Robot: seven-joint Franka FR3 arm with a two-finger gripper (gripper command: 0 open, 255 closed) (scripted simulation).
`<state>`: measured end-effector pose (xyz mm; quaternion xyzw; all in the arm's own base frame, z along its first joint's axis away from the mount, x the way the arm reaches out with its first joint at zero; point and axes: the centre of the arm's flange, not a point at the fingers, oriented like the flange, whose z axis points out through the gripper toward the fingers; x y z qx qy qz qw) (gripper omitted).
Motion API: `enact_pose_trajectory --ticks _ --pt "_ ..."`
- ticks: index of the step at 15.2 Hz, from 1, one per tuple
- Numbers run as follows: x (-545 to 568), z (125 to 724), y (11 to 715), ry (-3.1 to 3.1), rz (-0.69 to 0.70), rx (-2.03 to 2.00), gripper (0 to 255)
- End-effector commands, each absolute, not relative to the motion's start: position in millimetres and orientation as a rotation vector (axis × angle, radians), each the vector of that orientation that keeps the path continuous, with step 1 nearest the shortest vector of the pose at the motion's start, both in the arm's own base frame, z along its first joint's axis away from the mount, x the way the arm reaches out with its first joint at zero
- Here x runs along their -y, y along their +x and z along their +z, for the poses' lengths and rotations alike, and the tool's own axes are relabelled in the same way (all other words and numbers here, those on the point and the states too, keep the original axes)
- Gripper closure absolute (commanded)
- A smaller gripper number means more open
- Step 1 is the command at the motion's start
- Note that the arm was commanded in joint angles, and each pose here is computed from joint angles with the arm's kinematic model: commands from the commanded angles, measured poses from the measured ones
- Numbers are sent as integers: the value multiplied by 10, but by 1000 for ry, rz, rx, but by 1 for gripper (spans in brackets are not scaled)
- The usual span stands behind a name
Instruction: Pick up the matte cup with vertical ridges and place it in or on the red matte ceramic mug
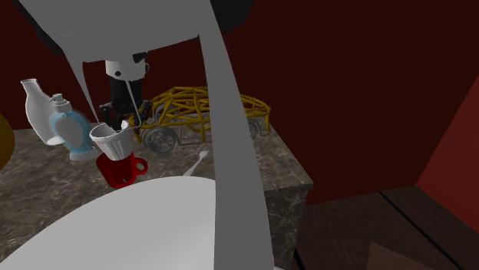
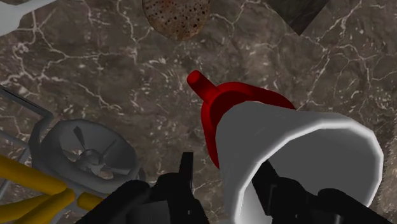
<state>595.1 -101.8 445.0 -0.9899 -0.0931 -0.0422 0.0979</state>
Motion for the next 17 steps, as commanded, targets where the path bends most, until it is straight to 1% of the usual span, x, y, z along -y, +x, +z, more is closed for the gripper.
enact_pose_trajectory --ticks 1,5,9,17 --pt "1013 4437 5949 -2930 -121 276 0" --pt "1013 4436 5950 -2930 -121 276 0" --pt "1114 4925 5919 -2930 -121 276 0" --pt "1114 4925 5919 -2930 -121 276 0"
